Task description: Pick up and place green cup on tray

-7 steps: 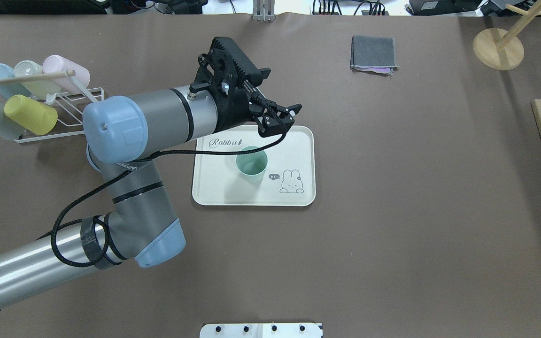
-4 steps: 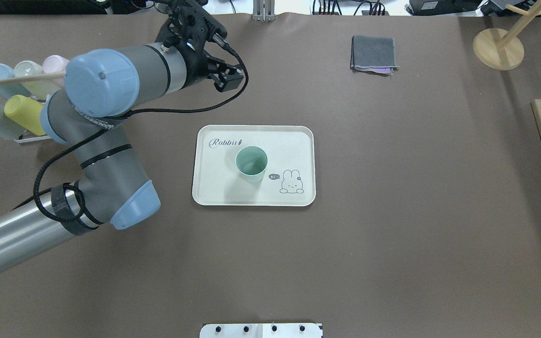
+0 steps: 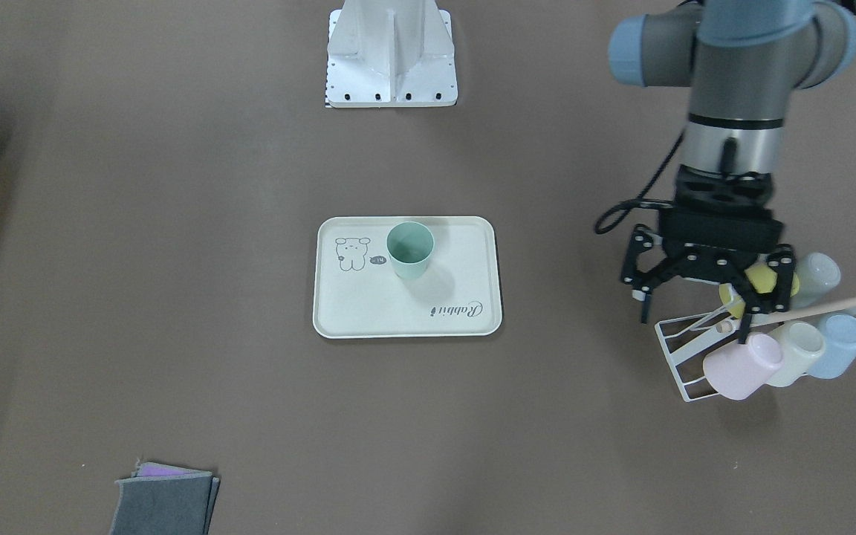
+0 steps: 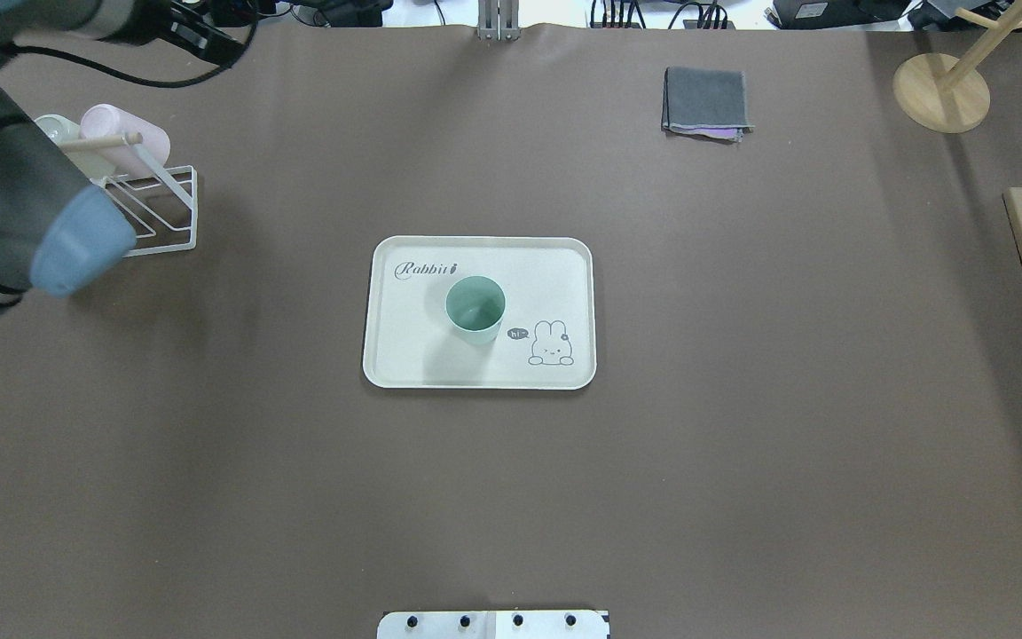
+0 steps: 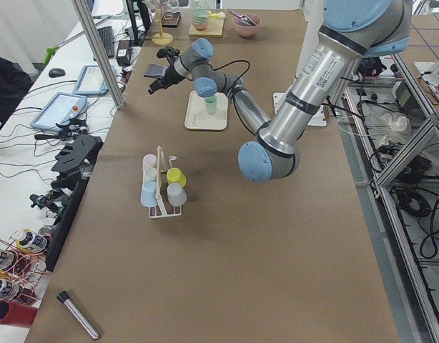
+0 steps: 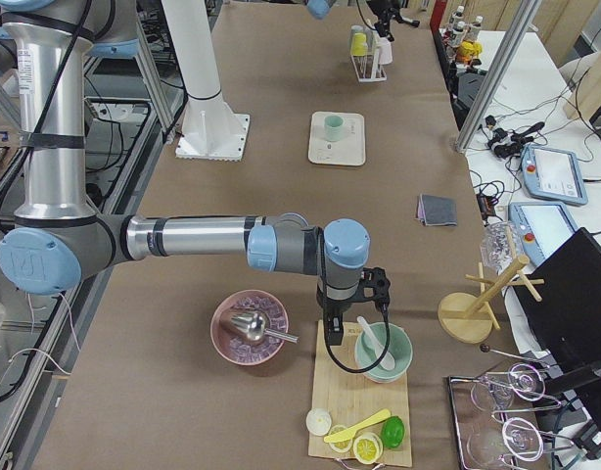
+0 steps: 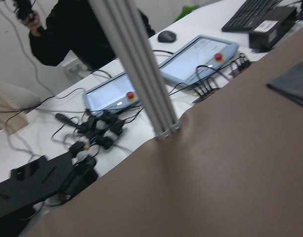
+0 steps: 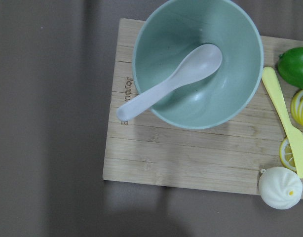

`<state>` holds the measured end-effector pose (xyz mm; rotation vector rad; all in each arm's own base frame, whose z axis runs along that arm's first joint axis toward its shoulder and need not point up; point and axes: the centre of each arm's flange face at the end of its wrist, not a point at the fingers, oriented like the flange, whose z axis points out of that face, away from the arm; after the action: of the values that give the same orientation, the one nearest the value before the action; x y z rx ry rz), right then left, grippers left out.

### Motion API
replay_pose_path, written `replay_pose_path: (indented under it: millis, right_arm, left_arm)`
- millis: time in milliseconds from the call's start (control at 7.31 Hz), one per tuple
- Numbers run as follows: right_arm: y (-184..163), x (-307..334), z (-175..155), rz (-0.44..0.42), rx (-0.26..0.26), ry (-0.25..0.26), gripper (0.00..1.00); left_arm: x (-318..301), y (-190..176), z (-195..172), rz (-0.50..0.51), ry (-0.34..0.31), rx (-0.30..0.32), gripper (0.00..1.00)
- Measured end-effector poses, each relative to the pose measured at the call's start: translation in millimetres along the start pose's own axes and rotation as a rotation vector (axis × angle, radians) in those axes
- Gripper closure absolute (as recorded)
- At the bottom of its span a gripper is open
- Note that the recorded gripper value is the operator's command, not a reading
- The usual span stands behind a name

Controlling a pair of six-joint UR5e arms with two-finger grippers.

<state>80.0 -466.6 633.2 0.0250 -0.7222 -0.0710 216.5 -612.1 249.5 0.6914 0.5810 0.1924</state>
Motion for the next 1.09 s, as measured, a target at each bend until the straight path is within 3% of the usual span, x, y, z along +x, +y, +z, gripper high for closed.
replay_pose_path:
  millis: [137, 411, 684, 1095]
  right_arm:
    - [-0.3, -0.8, 0.1, 0.005, 0.0, 0.0, 0.0]
    - [-2.9, -3.7, 0.1, 0.013, 0.0, 0.0, 0.0]
    - [-4.2, -5.2, 1.2, 0.011, -0.002, 0.0, 0.0]
    - [-4.4, -5.9, 1.9, 0.01, -0.003, 0.0, 0.0]
  left_arm:
    - [-67.1, 23.3, -1.7, -0.104, 0.062, -0.114, 0.02]
    - [-176.5, 81.1, 19.1, -0.281, 0.15, -0.284, 0.02]
    - [-262.8, 130.2, 41.4, -0.44, 0.224, -0.386, 0.02]
    - [-336.3, 221.3, 64.0, -0.528, 0.282, -0.474, 0.02]
